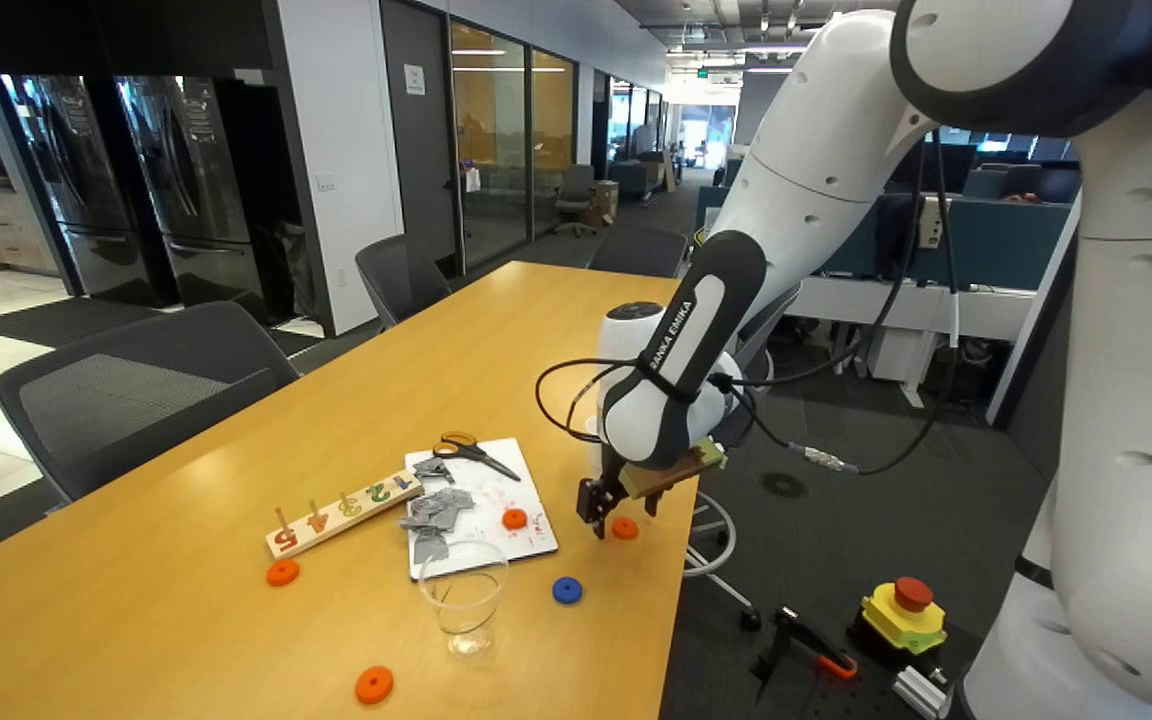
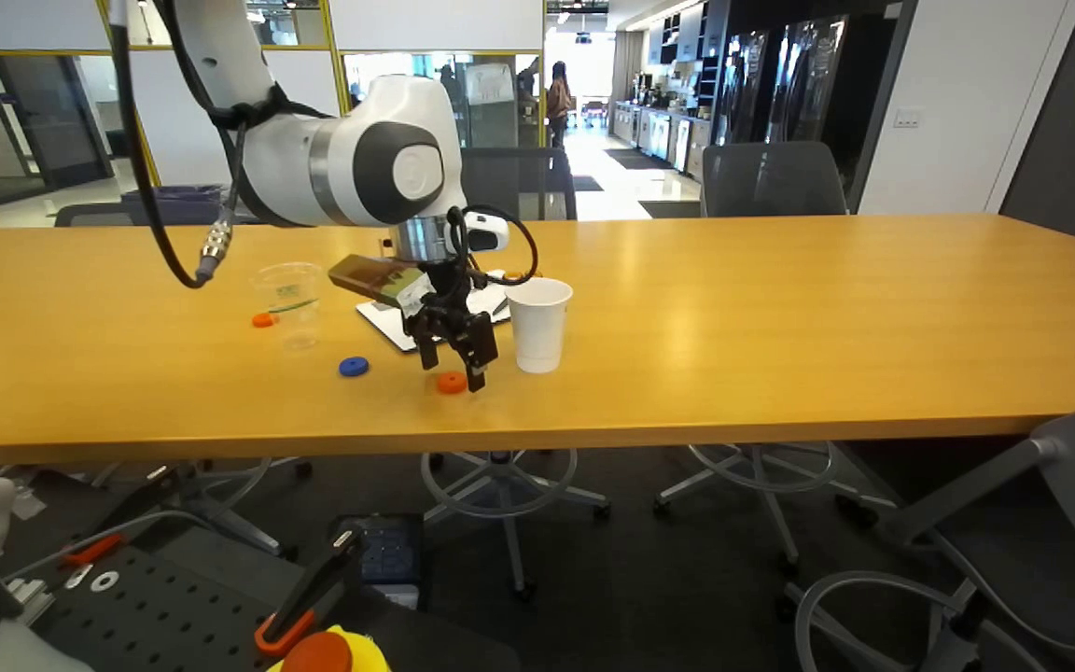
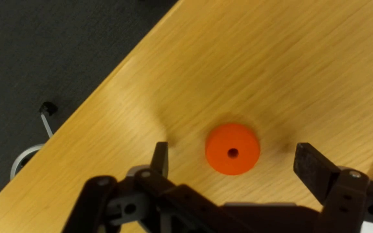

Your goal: Put the blue ring in the blue cup and orange ring in the white cup

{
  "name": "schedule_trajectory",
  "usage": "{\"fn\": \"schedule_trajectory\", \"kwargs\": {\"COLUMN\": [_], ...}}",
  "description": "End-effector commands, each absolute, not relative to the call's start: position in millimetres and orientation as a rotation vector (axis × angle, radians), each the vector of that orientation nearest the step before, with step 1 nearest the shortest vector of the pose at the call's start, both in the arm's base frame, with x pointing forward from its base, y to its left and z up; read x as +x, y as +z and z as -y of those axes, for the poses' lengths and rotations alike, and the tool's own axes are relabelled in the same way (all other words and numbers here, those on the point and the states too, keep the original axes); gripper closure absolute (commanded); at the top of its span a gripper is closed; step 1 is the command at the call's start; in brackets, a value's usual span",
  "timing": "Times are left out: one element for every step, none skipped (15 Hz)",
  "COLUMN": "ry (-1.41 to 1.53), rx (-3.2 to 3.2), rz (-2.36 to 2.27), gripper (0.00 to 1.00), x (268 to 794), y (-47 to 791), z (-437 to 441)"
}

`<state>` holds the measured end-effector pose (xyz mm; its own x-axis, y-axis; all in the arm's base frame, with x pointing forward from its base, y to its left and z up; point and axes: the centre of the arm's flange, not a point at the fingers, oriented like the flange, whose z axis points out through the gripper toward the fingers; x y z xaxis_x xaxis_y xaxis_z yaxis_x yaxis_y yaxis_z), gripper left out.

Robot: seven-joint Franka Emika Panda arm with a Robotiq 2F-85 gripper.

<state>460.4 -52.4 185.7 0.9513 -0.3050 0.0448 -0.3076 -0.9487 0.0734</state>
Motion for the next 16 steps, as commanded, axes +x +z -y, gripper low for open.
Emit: {"fn": "schedule_trajectory", "kwargs": {"ry": [0.086, 0.088, 0.093, 0.093, 0.096, 0.099, 0.103, 0.106, 0.105, 0.106, 0.106, 0.104, 0.100, 0.094, 0.095, 0.093], "rx": [3.053, 3.060, 3.064, 3.067, 3.069, 3.070, 3.070, 3.068, 3.071, 3.070, 3.069, 3.071, 3.072, 3.074, 3.079, 3.081], "rz": [0.558, 0.583, 0.609, 0.628, 0.644, 0.657, 0.669, 0.680, 0.684, 0.690, 0.693, 0.689, 0.688, 0.687, 0.678, 0.676], "gripper": [0.00, 0.00, 0.00, 0.00, 0.00, 0.00, 0.00, 0.00, 0.00, 0.00, 0.00, 0.00, 0.00, 0.00, 0.03, 0.26], "x": [459.0, 458.0, 456.7, 455.7, 454.7, 453.9, 453.0, 454.1, 454.3, 454.3, 460.4, 461.2, 462.3, 463.4, 464.1, 464.7], "y": [180.7, 179.3, 179.2, 178.9, 178.9, 179.6, 179.9, 180.6, 182.1, 183.3, 182.7, 183.1, 182.9, 182.4, 181.9, 181.4], "z": [56.3, 57.3, 58.4, 59.2, 59.8, 60.9, 61.9, 63.0, 63.6, 64.0, 65.0, 65.0, 65.1, 65.2, 65.3, 65.0]}}
